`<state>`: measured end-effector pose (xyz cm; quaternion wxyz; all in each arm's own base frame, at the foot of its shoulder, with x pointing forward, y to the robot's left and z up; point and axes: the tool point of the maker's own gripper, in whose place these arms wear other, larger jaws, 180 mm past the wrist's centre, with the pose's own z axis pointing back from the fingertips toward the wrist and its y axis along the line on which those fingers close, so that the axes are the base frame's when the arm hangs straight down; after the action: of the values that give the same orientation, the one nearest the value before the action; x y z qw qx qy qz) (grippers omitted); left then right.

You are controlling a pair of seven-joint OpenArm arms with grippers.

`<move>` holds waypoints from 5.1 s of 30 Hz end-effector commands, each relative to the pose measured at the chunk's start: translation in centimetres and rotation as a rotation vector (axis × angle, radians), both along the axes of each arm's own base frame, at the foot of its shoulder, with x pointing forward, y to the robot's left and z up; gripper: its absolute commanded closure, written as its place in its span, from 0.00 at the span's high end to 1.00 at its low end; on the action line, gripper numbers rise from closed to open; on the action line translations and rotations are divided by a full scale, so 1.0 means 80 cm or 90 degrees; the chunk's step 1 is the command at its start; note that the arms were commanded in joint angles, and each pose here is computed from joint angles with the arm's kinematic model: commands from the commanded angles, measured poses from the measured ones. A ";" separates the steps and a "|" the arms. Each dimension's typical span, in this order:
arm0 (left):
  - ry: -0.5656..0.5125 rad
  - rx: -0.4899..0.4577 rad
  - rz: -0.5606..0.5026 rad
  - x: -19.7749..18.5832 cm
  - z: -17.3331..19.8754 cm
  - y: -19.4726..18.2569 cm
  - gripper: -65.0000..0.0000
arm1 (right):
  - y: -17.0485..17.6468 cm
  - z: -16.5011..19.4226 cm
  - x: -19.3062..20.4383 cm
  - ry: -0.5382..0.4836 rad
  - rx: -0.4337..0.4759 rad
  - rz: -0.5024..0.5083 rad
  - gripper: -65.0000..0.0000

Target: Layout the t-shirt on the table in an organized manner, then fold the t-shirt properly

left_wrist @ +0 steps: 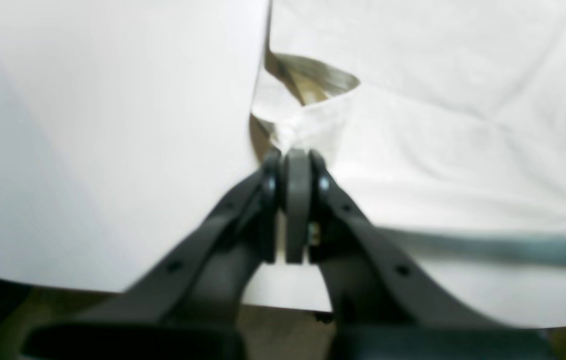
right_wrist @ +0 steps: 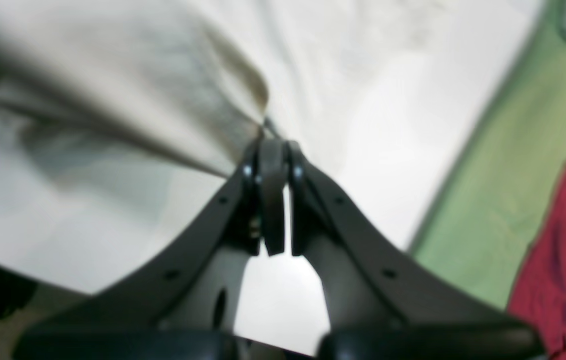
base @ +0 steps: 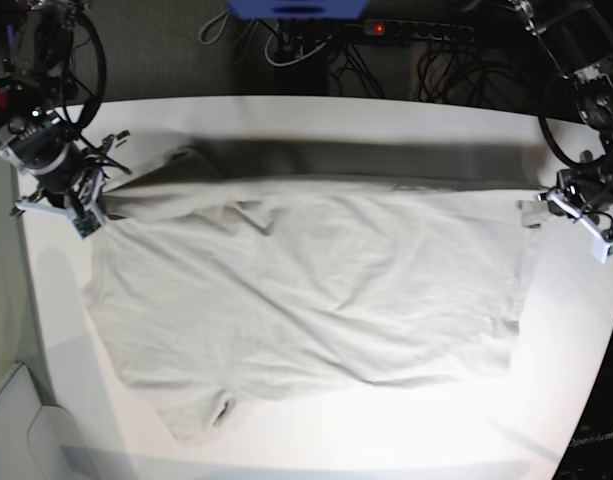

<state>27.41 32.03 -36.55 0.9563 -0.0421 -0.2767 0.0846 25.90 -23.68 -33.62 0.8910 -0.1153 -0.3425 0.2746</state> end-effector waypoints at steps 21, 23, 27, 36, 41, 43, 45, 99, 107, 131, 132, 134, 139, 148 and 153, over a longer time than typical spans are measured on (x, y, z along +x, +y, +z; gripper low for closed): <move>-0.022 0.030 -0.006 0.009 0.020 0.017 0.00 | 0.059 -0.056 -0.076 0.095 0.079 0.002 0.00; -0.020 0.033 -0.005 0.008 0.020 0.019 0.00 | 0.083 -0.067 -0.091 0.121 0.093 0.032 0.00; -0.014 0.034 -0.005 0.006 0.018 0.020 0.00 | 0.131 -0.081 -0.119 0.160 0.123 0.097 0.00; 0.055 0.048 -0.009 -0.032 -0.002 0.032 0.00 | 0.136 -0.085 -0.130 0.183 0.101 0.147 0.00; 0.077 0.056 -0.010 -0.050 -0.008 0.035 0.00 | 0.129 -0.086 -0.131 0.187 0.089 0.151 0.00; 0.089 0.073 -0.012 -0.057 -0.006 0.048 0.00 | 0.129 -0.088 -0.137 0.194 0.089 0.151 0.00; 0.093 0.076 -0.008 -0.061 -0.007 0.052 0.00 | 0.128 -0.088 -0.139 0.196 0.089 0.151 0.00; -0.021 0.069 0.002 0.020 0.049 0.049 0.00 | 0.028 0.002 -0.002 0.027 -0.028 0.044 0.00; 0.012 0.022 0.033 0.016 0.013 0.061 0.00 | 0.024 -0.002 0.015 0.027 -0.021 0.035 0.00; -0.004 0.075 0.050 0.040 0.025 0.075 0.00 | 0.051 0.000 0.065 0.011 -0.001 0.071 0.00; -0.004 0.074 0.050 0.040 0.024 0.074 0.00 | 0.055 0.001 0.067 0.009 0.000 0.076 0.00; -0.004 0.074 0.050 0.040 0.024 0.074 0.00 | 0.062 0.001 0.069 0.009 0.001 0.087 0.00; -0.004 0.074 0.050 0.040 0.024 0.074 0.00 | 0.070 -0.004 0.076 0.016 0.004 0.098 0.00; -0.026 0.070 0.052 0.054 0.036 0.072 0.00 | 0.062 -0.005 0.088 0.018 0.005 0.087 0.00; -0.045 0.056 0.051 0.070 0.042 0.060 0.00 | 0.060 0.006 0.099 0.002 0.002 0.086 0.00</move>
<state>32.05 36.09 -34.94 0.9506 -0.0010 -0.2899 0.1112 32.90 -18.56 -34.55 0.8790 -0.0822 -0.3284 0.3358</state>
